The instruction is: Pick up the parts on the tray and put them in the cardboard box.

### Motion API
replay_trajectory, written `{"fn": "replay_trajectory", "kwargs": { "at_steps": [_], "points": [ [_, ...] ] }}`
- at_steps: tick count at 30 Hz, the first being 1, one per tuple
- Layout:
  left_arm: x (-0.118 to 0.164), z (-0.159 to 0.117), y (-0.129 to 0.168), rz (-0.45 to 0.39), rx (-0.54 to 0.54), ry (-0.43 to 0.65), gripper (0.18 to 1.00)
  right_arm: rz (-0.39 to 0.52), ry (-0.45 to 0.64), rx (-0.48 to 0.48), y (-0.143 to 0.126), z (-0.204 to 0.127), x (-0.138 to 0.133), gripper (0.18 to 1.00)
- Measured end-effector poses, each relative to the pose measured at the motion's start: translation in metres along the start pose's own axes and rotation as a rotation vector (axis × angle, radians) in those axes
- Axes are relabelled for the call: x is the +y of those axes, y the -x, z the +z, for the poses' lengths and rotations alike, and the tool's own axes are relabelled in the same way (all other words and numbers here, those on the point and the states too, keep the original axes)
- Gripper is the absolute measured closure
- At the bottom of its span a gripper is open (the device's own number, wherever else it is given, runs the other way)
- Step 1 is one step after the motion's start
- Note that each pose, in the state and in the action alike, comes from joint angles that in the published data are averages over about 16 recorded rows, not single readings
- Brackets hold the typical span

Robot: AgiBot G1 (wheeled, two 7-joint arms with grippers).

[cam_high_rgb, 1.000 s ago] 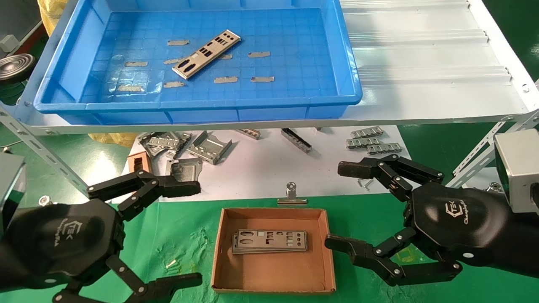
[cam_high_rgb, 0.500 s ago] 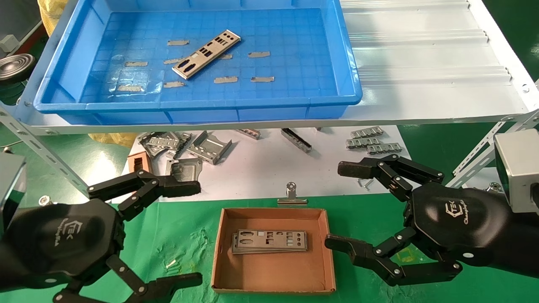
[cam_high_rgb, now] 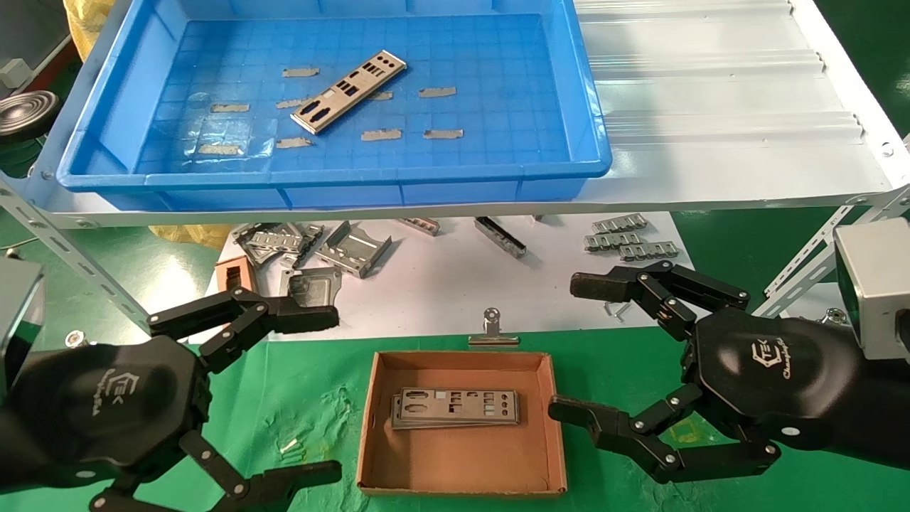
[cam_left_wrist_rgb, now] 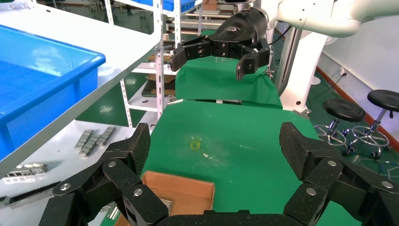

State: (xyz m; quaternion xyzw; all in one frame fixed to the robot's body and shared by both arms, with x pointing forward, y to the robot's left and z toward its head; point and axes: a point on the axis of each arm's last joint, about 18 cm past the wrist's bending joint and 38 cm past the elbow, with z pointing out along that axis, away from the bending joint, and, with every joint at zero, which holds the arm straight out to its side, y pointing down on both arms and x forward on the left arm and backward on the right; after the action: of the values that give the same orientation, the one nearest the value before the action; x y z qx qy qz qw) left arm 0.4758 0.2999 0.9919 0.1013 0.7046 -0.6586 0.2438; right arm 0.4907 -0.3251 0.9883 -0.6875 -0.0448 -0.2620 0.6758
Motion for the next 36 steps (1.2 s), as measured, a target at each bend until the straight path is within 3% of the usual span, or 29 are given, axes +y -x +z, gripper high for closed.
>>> {"fn": "replay_trajectory", "kwargs": {
  "at_steps": [36],
  "points": [
    [0.0000,0.0000,0.0000,0.000,0.000,0.000,0.184,0.000,0.000,0.000,0.0000,0.0000,0.0000,0.179]
  ]
}}
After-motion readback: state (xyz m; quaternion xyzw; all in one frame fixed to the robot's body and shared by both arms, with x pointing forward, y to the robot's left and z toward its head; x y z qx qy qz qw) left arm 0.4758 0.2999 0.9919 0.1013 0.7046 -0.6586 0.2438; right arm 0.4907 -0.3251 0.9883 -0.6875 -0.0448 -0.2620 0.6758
